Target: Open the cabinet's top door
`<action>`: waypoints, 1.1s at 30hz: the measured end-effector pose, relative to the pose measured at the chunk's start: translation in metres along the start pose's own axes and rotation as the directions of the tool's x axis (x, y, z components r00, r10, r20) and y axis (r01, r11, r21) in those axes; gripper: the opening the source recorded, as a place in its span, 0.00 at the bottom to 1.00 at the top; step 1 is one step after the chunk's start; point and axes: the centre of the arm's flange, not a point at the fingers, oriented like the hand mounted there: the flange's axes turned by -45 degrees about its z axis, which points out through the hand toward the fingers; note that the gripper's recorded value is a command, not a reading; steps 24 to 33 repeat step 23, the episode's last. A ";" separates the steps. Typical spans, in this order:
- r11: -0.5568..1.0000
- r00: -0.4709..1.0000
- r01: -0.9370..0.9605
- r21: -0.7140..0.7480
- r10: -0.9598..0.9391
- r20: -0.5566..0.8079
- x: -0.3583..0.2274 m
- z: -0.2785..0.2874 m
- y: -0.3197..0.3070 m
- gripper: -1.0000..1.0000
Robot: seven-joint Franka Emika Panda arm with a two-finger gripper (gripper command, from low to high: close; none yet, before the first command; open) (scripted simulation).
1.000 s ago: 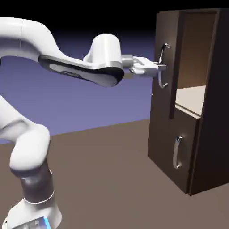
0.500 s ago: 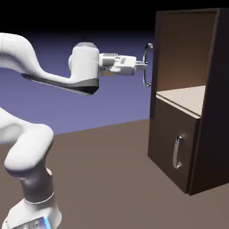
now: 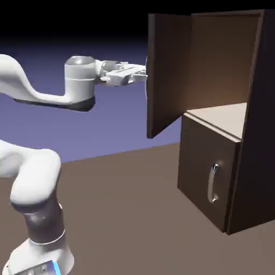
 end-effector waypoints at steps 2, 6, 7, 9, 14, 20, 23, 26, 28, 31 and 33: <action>0.999 1.000 0.000 0.052 0.000 0.000 0.000 -0.014 0.008 0.00; 0.987 1.000 0.000 0.159 0.001 0.000 0.000 -0.043 0.027 0.00; 0.983 1.000 0.000 0.186 0.001 0.000 0.000 -0.050 0.032 0.00; 0.970 1.000 -0.001 0.242 0.001 -0.001 0.000 -0.063 0.043 0.00; 0.928 1.000 0.000 0.372 0.001 -0.001 0.000 -0.094 0.074 0.00; 0.867 1.000 0.000 0.499 0.001 -0.001 0.000 -0.120 0.110 0.00; 0.834 1.000 0.000 0.552 0.001 -0.001 0.000 -0.131 0.127 0.00; 0.834 1.000 0.000 0.552 0.001 -0.001 0.000 -0.131 0.127 0.00; 0.834 1.000 0.000 0.552 0.001 -0.001 0.000 -0.131 0.127 0.00; 0.834 1.000 0.000 0.552 0.001 -0.001 0.000 -0.131 0.127 0.00; 0.834 1.000 0.000 0.552 0.001 -0.001 0.000 -0.131 0.127 0.00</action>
